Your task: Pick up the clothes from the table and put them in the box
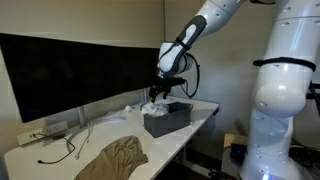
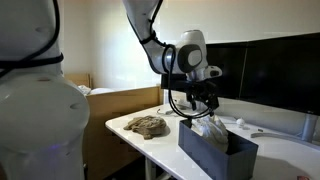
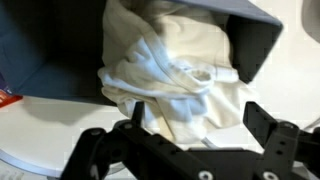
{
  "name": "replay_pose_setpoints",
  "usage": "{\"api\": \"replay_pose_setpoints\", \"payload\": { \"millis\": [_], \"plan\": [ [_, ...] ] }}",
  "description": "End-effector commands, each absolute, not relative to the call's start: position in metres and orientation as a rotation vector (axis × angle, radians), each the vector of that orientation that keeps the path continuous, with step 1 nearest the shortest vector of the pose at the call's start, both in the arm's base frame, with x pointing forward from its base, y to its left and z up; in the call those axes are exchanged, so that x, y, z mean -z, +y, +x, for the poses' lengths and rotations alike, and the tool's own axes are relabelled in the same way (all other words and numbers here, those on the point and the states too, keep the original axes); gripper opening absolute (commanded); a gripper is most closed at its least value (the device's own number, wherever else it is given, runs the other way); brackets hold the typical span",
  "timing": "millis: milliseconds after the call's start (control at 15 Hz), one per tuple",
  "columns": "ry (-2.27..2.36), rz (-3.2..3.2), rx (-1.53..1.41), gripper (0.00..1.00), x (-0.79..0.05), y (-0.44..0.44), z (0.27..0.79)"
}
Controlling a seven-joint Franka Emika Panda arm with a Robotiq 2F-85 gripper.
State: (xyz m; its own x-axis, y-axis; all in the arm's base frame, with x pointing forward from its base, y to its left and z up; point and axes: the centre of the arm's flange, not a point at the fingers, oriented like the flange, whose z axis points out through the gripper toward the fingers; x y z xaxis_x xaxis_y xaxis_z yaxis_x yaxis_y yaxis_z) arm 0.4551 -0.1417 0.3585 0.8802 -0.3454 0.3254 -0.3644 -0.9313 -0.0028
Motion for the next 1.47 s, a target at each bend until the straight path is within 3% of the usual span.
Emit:
{"api": "replay_pose_setpoints", "payload": {
  "millis": [0, 67, 133, 267, 600, 667, 733, 867, 1067, 1333, 1400],
  "plan": [
    [-0.551, 2.972, -0.598, 1.00, -0.397, -0.113, 0.441],
    [-0.551, 2.964, -0.615, 1.00, -0.399, -0.114, 0.442],
    [-0.564, 2.950, -0.635, 0.75, -0.399, -0.114, 0.444],
    [-0.573, 2.956, -0.635, 0.67, -0.391, -0.114, 0.453],
    [-0.557, 2.970, -0.582, 0.32, -0.366, -0.104, 0.482],
    [-0.554, 2.959, -0.571, 0.64, -0.362, -0.101, 0.489],
    [-0.550, 2.955, -0.562, 0.73, -0.358, -0.099, 0.495],
    [-0.542, 2.937, -0.546, 0.77, -0.352, -0.100, 0.505],
    [-0.539, 2.931, -0.526, 0.97, -0.345, -0.103, 0.518],
    [-0.555, 2.936, -0.475, 1.00, -0.337, -0.108, 0.527],
    [-0.557, 2.940, -0.463, 0.94, -0.335, -0.108, 0.529]
  ]
}}
